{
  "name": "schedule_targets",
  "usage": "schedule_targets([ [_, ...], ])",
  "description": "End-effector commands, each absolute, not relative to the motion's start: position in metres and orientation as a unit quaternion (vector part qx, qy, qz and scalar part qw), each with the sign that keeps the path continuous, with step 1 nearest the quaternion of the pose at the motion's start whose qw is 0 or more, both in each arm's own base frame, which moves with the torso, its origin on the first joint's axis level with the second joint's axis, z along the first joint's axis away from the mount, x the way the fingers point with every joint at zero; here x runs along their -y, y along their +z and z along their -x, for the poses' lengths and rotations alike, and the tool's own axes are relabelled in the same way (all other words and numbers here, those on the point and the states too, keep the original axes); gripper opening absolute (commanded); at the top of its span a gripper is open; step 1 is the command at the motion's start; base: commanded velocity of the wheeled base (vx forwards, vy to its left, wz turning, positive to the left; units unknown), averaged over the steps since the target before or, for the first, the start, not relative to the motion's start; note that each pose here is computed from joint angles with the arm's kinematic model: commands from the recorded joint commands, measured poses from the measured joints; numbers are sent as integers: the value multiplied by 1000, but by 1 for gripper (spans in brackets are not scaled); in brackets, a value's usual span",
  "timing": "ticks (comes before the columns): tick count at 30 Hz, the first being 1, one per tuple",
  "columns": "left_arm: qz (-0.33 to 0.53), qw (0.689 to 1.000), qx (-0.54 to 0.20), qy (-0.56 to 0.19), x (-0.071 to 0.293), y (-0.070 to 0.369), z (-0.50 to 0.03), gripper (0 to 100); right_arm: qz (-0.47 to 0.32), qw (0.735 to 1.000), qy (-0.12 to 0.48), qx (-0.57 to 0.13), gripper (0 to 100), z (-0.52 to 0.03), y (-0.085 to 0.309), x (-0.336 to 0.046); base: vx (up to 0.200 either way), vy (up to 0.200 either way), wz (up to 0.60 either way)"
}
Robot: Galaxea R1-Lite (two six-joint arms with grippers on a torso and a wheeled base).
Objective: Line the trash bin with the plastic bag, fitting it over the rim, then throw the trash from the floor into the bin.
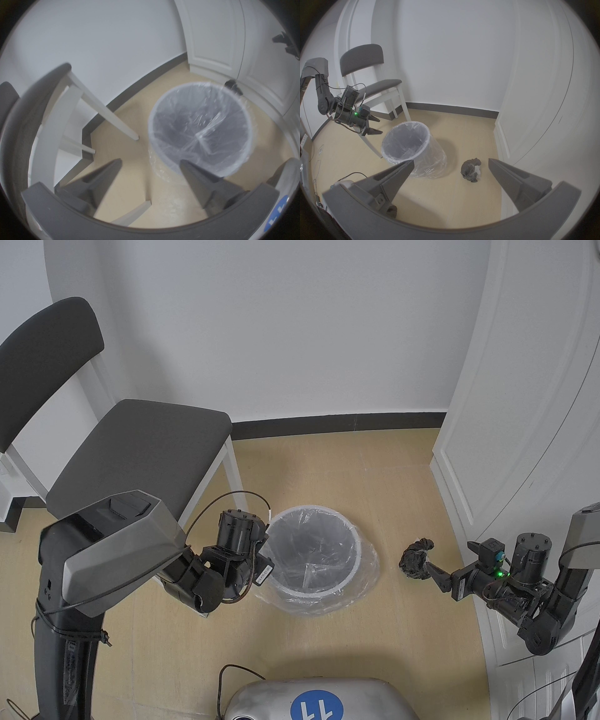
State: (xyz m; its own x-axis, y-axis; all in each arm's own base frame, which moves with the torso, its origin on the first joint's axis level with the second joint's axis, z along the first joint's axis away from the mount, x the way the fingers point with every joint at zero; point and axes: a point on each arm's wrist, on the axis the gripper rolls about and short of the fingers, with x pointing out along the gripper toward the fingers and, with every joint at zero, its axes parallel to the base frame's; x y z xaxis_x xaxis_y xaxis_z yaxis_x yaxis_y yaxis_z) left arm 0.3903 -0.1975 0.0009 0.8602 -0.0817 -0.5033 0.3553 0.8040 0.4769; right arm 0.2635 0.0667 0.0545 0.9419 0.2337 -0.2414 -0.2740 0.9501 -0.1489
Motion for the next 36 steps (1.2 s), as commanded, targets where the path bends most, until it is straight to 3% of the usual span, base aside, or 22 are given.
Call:
schedule_targets([
  [1,-261,938,-176,-141,205,41,-360,100,80,981,159,-75,100,-256,73,-60,0,0,0],
  [8,-229,950,-132,-164,209,73,-320,100,70,982,171,-48,100,-249,88,-59,0,0,0],
  [15,-113,969,-85,-205,225,125,-269,100,30,981,193,-6,100,-236,112,-68,0,0,0],
  [24,-72,971,-69,-216,192,162,-216,100,30,982,186,27,100,-215,132,-61,0,0,0],
  [29,-49,969,-73,-231,173,184,-183,100,35,986,160,-19,100,-205,165,-61,0,0,0],
  [31,-24,968,-81,-234,161,198,-168,100,23,987,142,-70,100,-189,194,-65,0,0,0],
  [36,29,966,-92,-241,141,212,-145,100,-62,972,163,-156,100,-146,245,-66,0,0,0],
])
